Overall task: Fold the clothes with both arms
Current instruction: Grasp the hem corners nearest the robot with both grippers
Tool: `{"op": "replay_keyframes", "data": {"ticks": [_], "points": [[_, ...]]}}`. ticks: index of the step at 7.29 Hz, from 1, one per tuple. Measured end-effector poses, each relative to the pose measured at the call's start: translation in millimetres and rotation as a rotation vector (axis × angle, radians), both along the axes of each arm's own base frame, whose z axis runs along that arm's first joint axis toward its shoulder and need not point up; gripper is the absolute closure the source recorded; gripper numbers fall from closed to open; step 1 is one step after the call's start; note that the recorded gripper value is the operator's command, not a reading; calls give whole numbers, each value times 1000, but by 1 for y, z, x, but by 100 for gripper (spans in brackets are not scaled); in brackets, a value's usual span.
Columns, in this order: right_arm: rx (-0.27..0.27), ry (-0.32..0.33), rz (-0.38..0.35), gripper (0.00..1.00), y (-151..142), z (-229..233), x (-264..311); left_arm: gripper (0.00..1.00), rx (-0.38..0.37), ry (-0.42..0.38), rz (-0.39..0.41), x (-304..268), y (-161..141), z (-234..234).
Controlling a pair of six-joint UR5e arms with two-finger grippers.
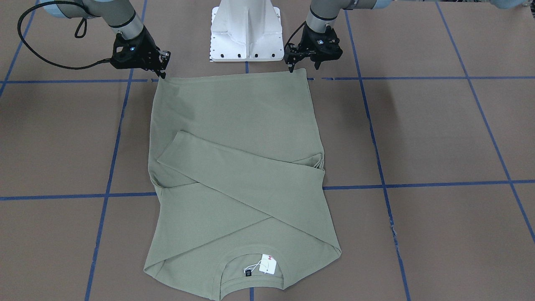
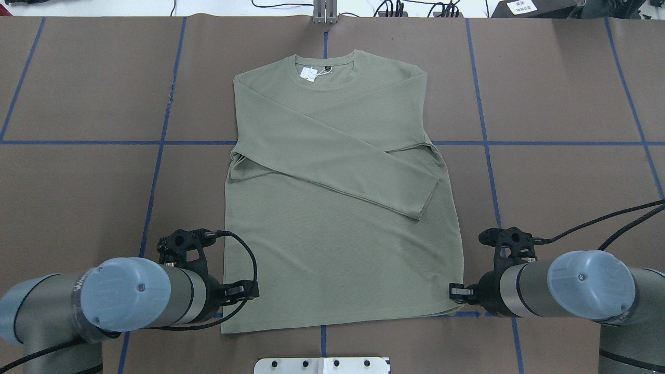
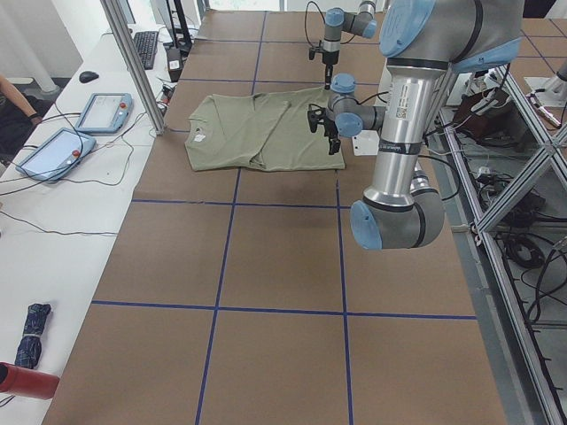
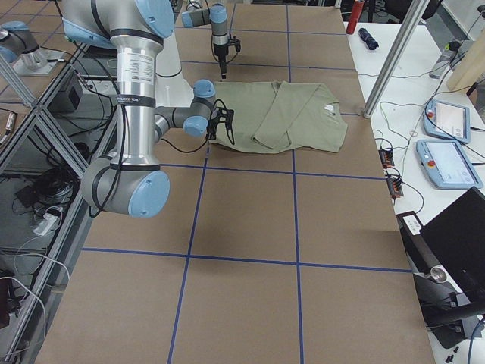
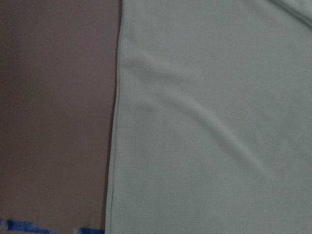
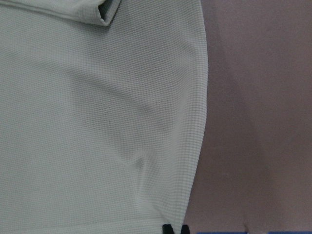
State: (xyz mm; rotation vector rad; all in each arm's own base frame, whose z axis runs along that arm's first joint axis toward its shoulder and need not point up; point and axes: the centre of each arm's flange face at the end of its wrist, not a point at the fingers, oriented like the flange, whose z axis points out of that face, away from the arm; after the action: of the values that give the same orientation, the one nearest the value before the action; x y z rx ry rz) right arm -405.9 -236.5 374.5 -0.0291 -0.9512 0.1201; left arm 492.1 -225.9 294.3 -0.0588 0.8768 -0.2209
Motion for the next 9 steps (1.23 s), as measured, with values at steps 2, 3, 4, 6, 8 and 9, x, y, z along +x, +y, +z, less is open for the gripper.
{"op": "replay_keyframes", "data": {"ticks": [2, 3, 4, 6, 8, 9], "points": [[1, -9, 8, 100, -3, -4, 3, 14, -17, -50, 5, 19, 11, 20], [2, -13, 9, 100, -4, -6, 4, 17, -24, -57, 7, 24, 16, 23], [2, -13, 10, 100, -4, -6, 4, 19, -31, -60, 9, 26, 20, 24], [2, -14, 13, 100, -6, -7, 5, 21, -34, -60, 17, 33, 25, 23], [2, -14, 15, 100, -7, -7, 6, 31, -36, -60, 20, 45, 26, 20], [-2, -15, 15, 100, -8, -7, 7, 40, -37, -62, 21, 49, 25, 20]]}}
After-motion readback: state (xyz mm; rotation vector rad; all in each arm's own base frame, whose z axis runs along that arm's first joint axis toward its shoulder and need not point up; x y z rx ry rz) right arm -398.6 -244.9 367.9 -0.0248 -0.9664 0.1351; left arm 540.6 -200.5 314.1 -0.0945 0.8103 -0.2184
